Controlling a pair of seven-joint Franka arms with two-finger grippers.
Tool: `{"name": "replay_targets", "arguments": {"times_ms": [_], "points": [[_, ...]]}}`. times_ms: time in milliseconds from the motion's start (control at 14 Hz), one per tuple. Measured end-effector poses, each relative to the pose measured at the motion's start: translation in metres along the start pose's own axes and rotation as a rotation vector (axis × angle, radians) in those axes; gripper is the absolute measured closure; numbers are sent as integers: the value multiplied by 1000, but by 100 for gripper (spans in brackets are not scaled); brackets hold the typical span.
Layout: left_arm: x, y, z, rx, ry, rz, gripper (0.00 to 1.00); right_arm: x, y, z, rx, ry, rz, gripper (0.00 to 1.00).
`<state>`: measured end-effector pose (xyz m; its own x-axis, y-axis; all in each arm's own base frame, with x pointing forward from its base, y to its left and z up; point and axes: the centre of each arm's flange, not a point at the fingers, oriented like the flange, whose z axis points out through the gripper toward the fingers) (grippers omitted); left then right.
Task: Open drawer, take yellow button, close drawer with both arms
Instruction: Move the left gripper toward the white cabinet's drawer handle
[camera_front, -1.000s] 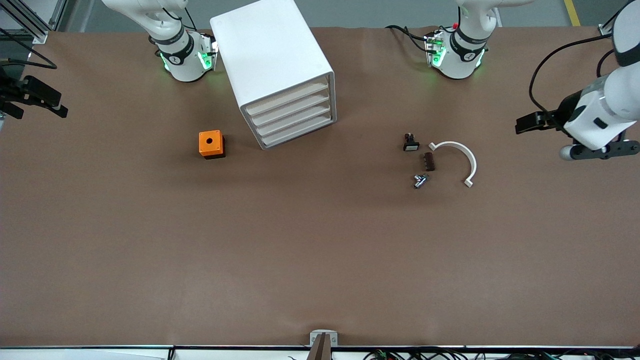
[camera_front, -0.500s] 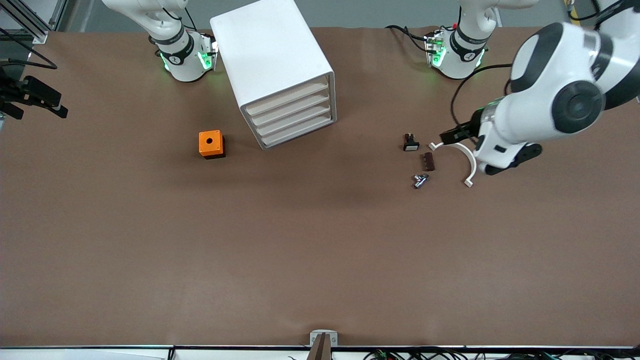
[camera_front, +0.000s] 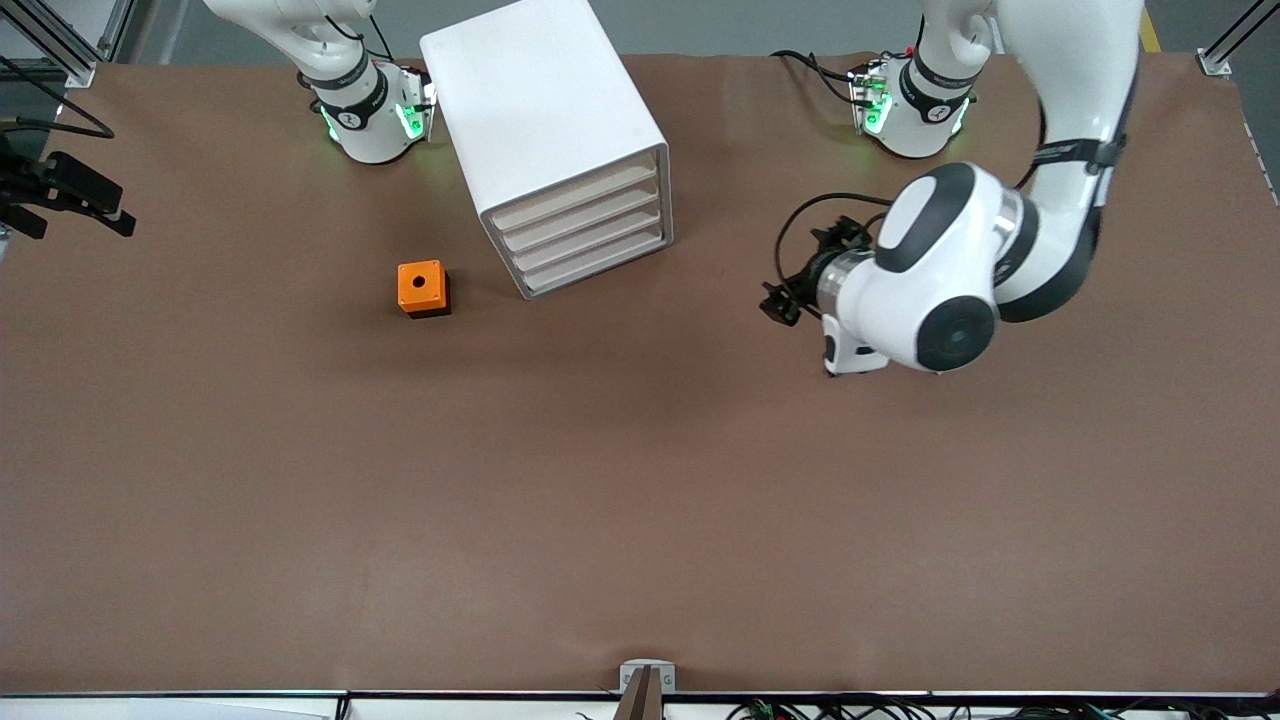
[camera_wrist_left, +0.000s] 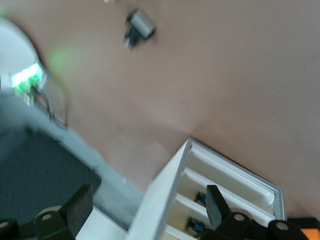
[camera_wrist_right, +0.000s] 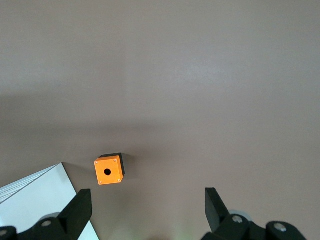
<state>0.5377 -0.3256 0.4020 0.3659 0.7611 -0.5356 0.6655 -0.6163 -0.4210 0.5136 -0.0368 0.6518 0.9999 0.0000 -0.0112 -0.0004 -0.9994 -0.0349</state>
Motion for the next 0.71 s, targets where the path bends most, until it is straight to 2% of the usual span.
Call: {"name": "replay_targets", "arguments": {"times_ms": [143, 357, 571, 714], "points": [[-5, 19, 17, 36, -87, -142, 0, 0, 0, 0, 0, 0, 0, 0], [7, 43, 45, 116, -194, -397, 0, 0, 0, -2, 0, 3, 0, 0], [3, 63, 80, 211, -249, -567, 0, 0, 0, -9, -1, 20, 0, 0], [-13, 73, 103, 270, -281, -622, 0, 0, 0, -13, -2, 28, 0, 0]]}}
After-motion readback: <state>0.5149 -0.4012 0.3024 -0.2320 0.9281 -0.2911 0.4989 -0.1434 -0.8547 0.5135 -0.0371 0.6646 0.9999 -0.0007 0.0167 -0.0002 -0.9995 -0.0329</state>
